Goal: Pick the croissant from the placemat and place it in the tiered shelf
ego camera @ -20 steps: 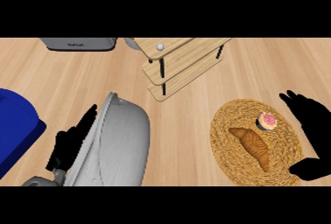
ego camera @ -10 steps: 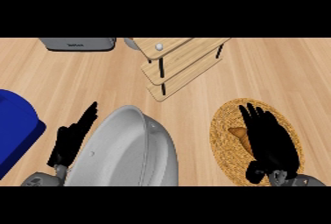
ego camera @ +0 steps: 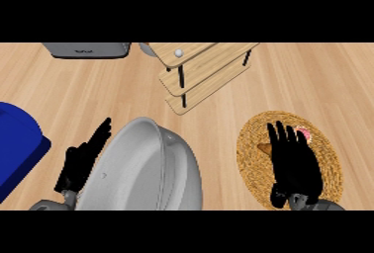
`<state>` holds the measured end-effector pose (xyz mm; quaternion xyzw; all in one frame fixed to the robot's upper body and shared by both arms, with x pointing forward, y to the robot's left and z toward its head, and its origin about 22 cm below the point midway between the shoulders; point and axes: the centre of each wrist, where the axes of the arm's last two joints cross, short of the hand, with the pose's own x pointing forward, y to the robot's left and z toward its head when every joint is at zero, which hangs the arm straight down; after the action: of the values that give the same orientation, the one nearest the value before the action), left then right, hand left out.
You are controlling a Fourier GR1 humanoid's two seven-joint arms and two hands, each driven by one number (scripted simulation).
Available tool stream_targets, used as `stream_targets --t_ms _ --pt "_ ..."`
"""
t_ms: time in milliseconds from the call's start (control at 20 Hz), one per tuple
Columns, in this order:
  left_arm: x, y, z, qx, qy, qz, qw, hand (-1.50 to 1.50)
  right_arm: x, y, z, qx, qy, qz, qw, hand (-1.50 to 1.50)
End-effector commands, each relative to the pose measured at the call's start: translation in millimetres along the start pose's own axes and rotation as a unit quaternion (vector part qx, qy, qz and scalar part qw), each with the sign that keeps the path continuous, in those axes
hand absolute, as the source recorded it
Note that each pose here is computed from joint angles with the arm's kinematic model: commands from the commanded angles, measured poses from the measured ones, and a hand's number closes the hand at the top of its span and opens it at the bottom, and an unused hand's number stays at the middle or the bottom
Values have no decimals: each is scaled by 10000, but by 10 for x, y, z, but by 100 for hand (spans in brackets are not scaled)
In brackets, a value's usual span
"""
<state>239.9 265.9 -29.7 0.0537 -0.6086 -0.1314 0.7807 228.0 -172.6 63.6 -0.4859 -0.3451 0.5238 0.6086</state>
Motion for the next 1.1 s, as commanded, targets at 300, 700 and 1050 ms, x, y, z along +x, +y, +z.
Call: stream_targets --t_ms 300,700,1050 --pt "-32 -86 -17 -20 -21 144 9999 0 -55 175 -91 -96 390 347 9986 -150" --pt "-122 134 101 27 -17 41 10000 0 -80 380 -263 80 425 537 9976 -150" --pt "-81 -11 66 7 -6 93 10000 0 -292 434 -557 51 422 647 9970 -150"
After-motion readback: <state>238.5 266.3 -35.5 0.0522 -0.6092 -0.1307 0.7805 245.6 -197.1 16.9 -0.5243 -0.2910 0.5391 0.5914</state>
